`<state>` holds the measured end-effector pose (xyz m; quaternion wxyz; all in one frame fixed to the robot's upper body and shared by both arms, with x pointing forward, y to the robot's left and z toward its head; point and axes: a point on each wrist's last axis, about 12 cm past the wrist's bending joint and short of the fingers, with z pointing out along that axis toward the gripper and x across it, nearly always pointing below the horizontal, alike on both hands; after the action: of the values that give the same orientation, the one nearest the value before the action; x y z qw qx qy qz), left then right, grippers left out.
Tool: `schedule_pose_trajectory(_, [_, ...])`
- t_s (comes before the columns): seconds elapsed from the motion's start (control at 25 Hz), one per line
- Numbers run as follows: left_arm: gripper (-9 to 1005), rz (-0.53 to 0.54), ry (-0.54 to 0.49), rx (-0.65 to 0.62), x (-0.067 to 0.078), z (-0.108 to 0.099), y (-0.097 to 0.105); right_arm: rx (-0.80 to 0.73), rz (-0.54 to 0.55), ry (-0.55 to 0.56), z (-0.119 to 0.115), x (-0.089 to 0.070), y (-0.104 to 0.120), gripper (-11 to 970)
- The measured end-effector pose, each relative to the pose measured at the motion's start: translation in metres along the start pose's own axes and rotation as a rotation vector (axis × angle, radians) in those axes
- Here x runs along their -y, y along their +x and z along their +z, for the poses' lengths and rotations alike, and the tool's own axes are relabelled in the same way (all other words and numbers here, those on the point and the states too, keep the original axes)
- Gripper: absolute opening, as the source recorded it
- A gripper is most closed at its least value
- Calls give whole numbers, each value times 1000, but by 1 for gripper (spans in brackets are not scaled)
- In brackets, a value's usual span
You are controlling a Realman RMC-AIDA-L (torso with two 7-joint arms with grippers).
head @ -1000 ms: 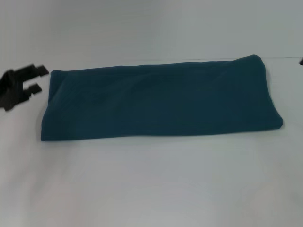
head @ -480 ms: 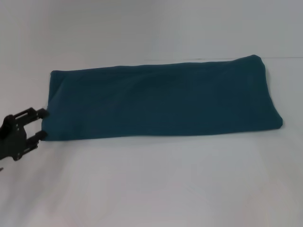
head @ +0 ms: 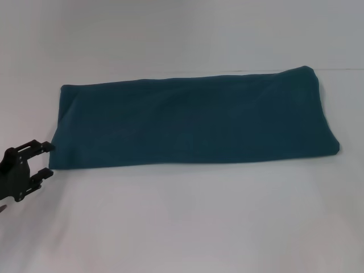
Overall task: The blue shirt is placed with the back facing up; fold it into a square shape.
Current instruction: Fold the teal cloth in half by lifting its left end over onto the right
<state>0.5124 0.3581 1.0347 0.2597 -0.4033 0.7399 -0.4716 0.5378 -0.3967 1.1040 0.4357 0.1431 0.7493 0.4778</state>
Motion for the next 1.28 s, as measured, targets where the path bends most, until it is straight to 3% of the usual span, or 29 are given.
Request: schedule_pose_trajectory(1.28, [663,-39,-56,26,-1,13,-3,29,31,20,-8,7,2,946])
